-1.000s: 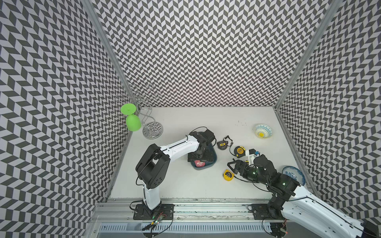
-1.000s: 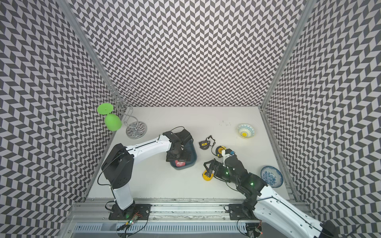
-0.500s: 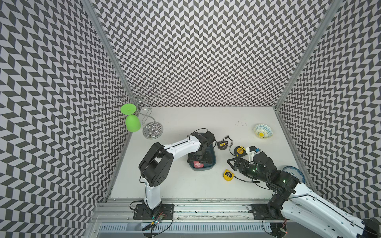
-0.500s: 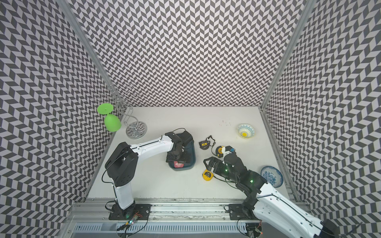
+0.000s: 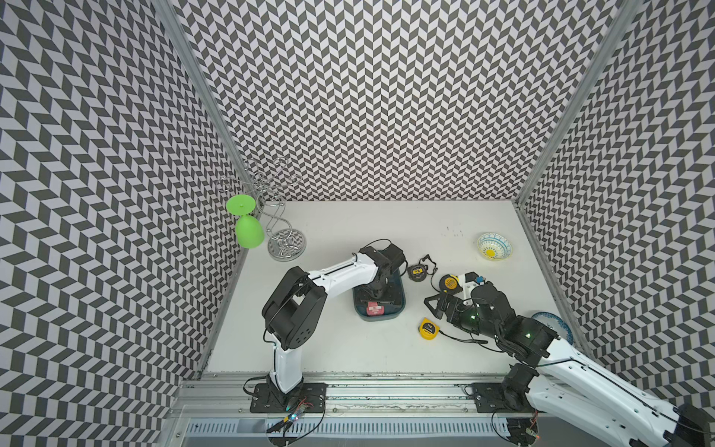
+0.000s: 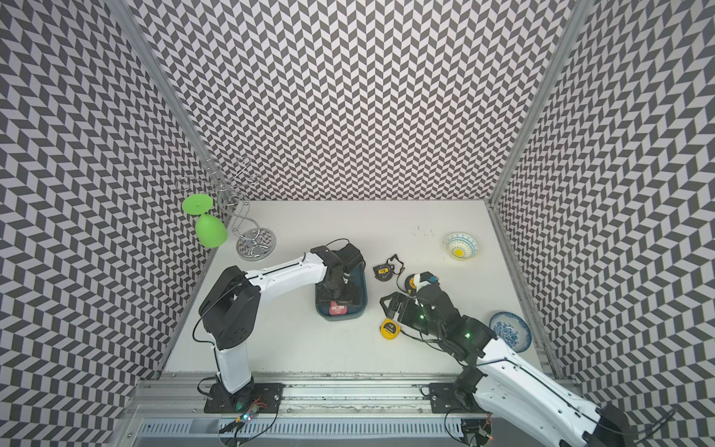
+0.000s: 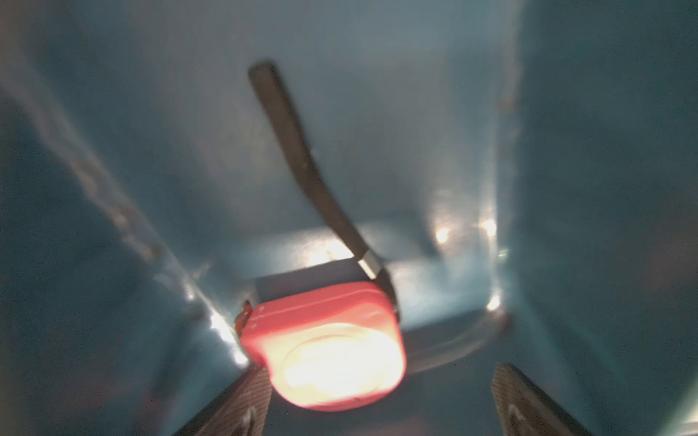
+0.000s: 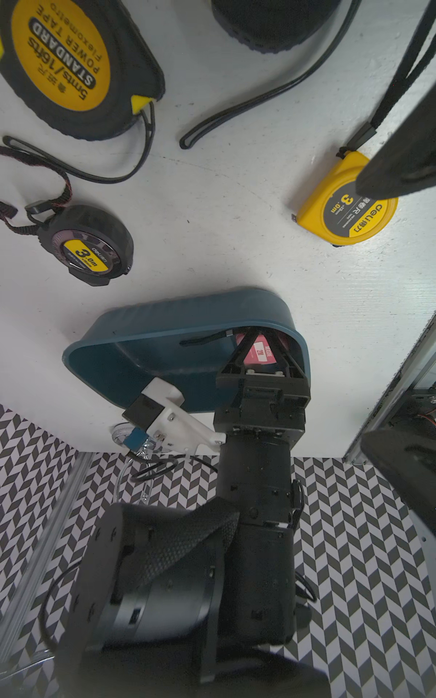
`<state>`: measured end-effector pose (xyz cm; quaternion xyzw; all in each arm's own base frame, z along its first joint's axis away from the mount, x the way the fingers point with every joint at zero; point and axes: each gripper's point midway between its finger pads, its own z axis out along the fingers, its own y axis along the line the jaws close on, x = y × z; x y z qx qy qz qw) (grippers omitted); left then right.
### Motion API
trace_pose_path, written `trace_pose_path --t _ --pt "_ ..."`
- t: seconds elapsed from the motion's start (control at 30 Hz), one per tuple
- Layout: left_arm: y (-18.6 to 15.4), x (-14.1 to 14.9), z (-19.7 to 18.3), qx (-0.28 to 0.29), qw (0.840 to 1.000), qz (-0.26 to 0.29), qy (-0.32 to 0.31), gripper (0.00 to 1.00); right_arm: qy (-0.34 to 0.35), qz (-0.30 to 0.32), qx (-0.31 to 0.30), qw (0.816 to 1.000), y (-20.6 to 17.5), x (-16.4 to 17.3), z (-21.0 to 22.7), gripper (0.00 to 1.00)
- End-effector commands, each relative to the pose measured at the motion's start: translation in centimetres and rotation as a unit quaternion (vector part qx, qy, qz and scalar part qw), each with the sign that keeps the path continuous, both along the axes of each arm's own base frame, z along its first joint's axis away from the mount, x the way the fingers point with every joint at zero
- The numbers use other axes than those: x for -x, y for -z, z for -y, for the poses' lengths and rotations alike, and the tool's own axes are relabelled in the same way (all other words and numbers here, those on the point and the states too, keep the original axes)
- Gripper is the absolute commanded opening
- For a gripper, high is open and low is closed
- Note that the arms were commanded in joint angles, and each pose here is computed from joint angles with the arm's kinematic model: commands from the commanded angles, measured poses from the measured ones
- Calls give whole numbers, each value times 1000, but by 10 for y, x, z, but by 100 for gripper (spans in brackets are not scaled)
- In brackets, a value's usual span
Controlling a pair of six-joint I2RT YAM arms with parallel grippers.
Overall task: Take the tape measure out of the storage box
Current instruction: Pick up the tape measure from the storage box.
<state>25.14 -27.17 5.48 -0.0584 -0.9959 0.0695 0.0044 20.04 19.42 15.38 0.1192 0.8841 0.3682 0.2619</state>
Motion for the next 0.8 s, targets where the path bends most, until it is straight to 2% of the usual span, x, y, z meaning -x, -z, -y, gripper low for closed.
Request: trace_pose_path --t 0.0,0.3,0.77 --pt "-6 -8 12 19 1000 11 -8 96 -1 28 -20 999 -15 -7 -5 100" --pt "-10 1 -3 -1 1000 11 -27 96 -5 41 -16 999 -19 -5 -1 100" --pt "3 3 -25 -88 995 34 -17 98 -8 39 -25 999 -14 -4 -2 100"
